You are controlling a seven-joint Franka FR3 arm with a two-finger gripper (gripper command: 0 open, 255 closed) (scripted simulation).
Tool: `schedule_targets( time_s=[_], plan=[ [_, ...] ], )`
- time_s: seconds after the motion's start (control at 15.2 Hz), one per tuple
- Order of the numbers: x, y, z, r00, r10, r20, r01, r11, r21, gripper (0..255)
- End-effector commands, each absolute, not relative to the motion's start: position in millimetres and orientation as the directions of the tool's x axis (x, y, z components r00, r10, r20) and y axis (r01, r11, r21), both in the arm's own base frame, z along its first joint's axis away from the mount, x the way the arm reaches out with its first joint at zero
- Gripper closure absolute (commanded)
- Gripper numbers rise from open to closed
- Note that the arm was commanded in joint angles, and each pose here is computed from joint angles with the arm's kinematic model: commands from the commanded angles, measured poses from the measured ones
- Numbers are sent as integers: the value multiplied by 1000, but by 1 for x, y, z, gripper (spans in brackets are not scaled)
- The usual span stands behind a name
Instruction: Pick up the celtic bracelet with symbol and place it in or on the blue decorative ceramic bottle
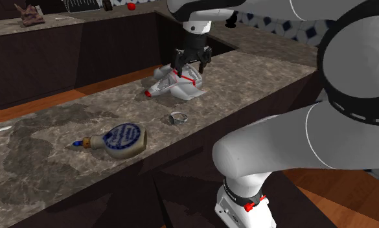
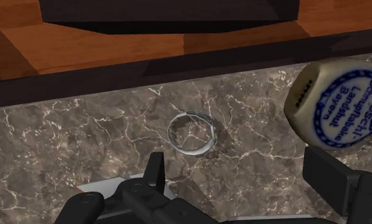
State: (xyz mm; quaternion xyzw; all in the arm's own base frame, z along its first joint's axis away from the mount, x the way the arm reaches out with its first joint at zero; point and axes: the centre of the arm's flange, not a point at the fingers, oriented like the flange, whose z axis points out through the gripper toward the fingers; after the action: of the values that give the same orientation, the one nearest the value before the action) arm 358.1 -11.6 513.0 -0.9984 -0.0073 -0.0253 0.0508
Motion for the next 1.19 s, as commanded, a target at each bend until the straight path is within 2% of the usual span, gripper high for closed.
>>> schedule_targets(
  time_s=[0.0,1.12],
  plan=[
    [371,-12,491,999,15,46,20,-995,-93,0],
    [460,-25,283,999,42,-16,41,-999,-26,0]
  ],
)
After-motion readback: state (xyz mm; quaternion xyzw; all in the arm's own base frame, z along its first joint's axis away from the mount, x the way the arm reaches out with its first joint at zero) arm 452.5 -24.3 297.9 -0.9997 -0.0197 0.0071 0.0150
